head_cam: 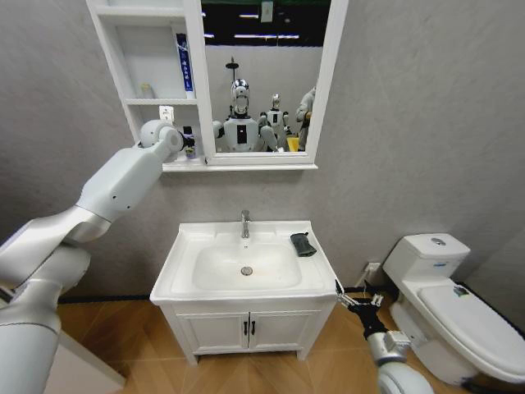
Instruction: Move facial cleanser and shampoo from washbasin to cabinet, then wipe washbasin with towel.
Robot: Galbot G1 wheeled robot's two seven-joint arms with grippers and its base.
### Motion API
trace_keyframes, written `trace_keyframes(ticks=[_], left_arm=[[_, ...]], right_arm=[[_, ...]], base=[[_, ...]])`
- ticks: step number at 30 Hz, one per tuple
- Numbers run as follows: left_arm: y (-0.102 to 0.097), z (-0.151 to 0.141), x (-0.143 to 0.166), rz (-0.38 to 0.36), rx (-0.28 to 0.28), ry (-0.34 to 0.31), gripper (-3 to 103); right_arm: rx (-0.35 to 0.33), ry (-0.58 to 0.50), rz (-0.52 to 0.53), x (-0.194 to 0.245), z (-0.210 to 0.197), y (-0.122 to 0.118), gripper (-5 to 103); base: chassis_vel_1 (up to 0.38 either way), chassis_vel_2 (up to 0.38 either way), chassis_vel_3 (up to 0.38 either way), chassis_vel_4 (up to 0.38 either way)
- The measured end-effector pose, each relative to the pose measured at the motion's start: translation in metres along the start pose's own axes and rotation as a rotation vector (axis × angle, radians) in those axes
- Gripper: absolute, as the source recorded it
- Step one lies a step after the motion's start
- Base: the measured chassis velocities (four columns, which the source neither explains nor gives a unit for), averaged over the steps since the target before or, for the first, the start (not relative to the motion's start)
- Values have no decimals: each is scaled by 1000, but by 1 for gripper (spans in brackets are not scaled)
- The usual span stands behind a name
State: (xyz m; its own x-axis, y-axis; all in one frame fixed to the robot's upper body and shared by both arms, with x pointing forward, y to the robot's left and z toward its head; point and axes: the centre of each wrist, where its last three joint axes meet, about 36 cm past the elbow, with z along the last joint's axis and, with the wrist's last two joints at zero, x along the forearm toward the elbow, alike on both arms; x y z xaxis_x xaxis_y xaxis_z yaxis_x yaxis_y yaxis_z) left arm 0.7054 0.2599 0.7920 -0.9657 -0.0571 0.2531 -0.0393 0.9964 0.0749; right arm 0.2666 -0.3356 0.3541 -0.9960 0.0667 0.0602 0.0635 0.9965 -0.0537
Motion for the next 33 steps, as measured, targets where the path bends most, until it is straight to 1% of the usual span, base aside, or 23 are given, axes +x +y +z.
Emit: trace_keyframes(ticks=[2, 3, 4, 6, 8, 10, 11, 15, 16, 17, 18, 20, 24, 26, 27, 29, 30, 31, 33], left_arm=[[0, 1, -1, 0, 0, 0, 42], [0, 2, -1, 0, 0, 1, 39], [0, 2, -1, 0, 0, 1, 39], [0, 5, -2, 1, 2, 2, 49], [1, 6, -1, 2, 1, 2, 49], [2, 7, 1, 4, -1, -1, 60], [2, 7, 1, 4, -1, -1, 60], [4, 9, 6, 8, -3, -5, 82], [4, 9, 6, 8, -3, -5, 82], [4, 10, 9, 10, -2, -6, 88], [4, 10, 9, 10, -2, -6, 88], [5, 16, 17, 16, -9, -6, 97], [6, 20, 29, 25, -17, -9, 100], [9, 25, 45, 39, -25, -14, 100], [9, 25, 45, 39, -25, -14, 100], [12, 33, 60, 46, -29, -19, 100], [14, 37, 67, 50, -28, -19, 100], [14, 37, 67, 50, -28, -19, 100], [18, 47, 83, 58, -24, -18, 100]], right_arm=[[-1, 2, 0, 1, 1, 0, 100], [-1, 3, 0, 1, 1, 0, 100], [-1, 3, 0, 1, 1, 0, 100], [-2, 3, 0, 1, 1, 0, 100], [-2, 4, -1, 1, 1, 0, 100], [0, 2, -3, 1, 1, 0, 100], [0, 2, -3, 1, 1, 0, 100], [2, -2, -7, 0, -1, 0, 100], [2, -2, -7, 0, -1, 0, 100], [2, -4, -8, 0, -2, 0, 100], [2, -4, -8, 0, -2, 0, 100], [0, -9, -11, 0, -4, 1, 100], [-1, -14, -13, 0, -6, 3, 100], [0, -15, -15, 0, -7, 3, 100], [0, -15, -15, 0, -7, 3, 100], [2, -15, -16, 0, -7, 4, 100], [2, -14, -16, 1, -7, 4, 100], [2, -14, -16, 1, -7, 4, 100], [4, -12, -17, 2, -8, 5, 100]], base=[[0, 0, 0, 0], [0, 0, 0, 0], [0, 0, 0, 0], [0, 0, 0, 0], [0, 0, 0, 0], [0, 0, 0, 0], [0, 0, 0, 0], [0, 0, 0, 0], [0, 0, 0, 0], [0, 0, 0, 0], [0, 0, 0, 0], [0, 0, 0, 0], [0, 0, 0, 0], [0, 0, 0, 0], [0, 0, 0, 0], [0, 0, 0, 0], [0, 0, 0, 0], [0, 0, 0, 0], [0, 0, 0, 0]])
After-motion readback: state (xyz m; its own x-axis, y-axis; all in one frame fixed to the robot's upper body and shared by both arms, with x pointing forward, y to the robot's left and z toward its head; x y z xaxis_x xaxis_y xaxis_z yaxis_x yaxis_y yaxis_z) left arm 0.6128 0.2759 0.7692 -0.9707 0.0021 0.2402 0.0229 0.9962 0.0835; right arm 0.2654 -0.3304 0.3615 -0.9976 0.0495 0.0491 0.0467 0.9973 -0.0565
